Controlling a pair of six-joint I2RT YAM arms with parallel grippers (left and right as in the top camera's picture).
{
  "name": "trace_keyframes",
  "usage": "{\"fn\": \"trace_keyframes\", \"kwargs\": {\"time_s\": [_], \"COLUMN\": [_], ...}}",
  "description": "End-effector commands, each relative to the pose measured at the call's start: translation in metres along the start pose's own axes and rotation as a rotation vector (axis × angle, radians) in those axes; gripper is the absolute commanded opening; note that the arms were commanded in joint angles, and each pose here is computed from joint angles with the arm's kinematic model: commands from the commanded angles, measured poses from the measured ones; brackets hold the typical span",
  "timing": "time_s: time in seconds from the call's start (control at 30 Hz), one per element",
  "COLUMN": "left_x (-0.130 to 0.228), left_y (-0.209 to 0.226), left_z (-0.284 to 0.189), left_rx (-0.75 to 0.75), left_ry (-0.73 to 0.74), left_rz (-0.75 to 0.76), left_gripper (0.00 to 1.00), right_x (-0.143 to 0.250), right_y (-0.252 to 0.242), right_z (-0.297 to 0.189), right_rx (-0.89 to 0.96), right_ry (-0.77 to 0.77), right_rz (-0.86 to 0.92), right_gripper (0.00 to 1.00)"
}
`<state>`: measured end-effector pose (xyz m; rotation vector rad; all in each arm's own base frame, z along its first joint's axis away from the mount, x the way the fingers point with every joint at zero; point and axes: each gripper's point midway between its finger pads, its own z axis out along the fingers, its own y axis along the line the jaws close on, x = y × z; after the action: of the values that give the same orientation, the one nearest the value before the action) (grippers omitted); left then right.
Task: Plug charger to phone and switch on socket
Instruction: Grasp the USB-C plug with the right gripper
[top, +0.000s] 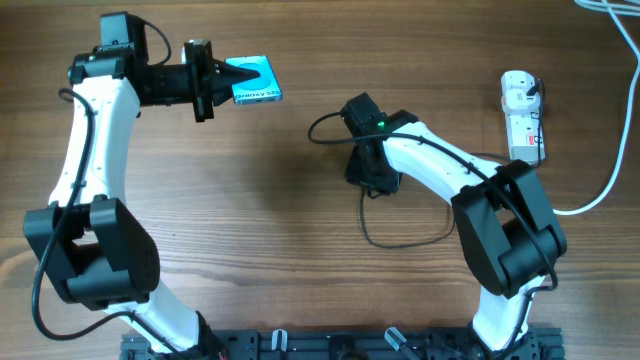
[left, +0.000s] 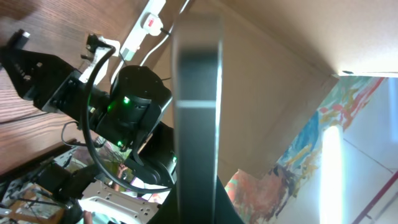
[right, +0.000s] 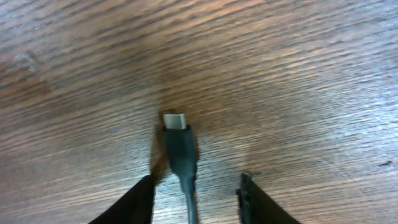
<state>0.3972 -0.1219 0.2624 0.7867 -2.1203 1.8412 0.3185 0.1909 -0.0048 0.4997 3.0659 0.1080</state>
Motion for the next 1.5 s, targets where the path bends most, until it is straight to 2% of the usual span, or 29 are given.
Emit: {"fn": "trace_keyframes", "kwargs": {"time_s": [0.0,0.33,0.43,0.67,0.83,1.07,1.13,1.17,1.27,1.47], "left_x": [0.0115,0.0097,0.0086,0.0086,0.0086,0.0087,0.0087,0.0087,0.0087,0.0087], "left_y": [-0.0094,-0.0078,-0.0069,-0.0069,-0.0069,-0.0069,-0.0069,-0.0069,-0.0069,-0.0069], "left_z": [-0.0029,-0.0029,-0.0029,-0.0029,-0.0029,-0.0027,-0.0027,-0.0029,-0.0027,-0.0027], "left_rx": [0.016,0.007,0.001,0.001,0.001,0.001,0.001,0.001,0.001,0.001], "left_ry": [0.006,-0.004,-0.010,-0.010,-0.010,-0.010,-0.010,-0.010,-0.010,-0.010], "left_rz": [0.030,0.034,0.034,0.034,0.034,0.034,0.034,0.033,0.034,0.034], "left_gripper": [0.04,0.04,0.04,0.04,0.04,0.04,0.04,0.04,0.04,0.04], "right_x": [0.0083,0.0077,0.0069,0.0068,0.0081,0.0084,0.0084,0.0085,0.0102,0.0105], "right_y": [-0.0168,-0.0147,-0.0168,-0.0171,-0.0179,-0.0181,-0.0182,-0.0183,-0.0193,-0.0197], "right_z": [0.0224,0.0223,0.0222,0.0227,0.0233,0.0239,0.0240,0.0240,0.0239,0.0240], "right_rx": [0.069,0.102,0.114,0.116,0.118,0.120,0.120,0.121,0.124,0.126], "right_ry": [0.023,-0.028,-0.034,-0.034,-0.028,-0.026,-0.026,-0.025,-0.018,-0.017], "right_rz": [0.018,-0.016,-0.018,-0.018,-0.017,-0.017,-0.017,-0.017,-0.011,-0.009], "right_gripper": [0.34,0.35,0.26,0.26,0.15,0.13,0.14,0.22,0.26,0.12]}}
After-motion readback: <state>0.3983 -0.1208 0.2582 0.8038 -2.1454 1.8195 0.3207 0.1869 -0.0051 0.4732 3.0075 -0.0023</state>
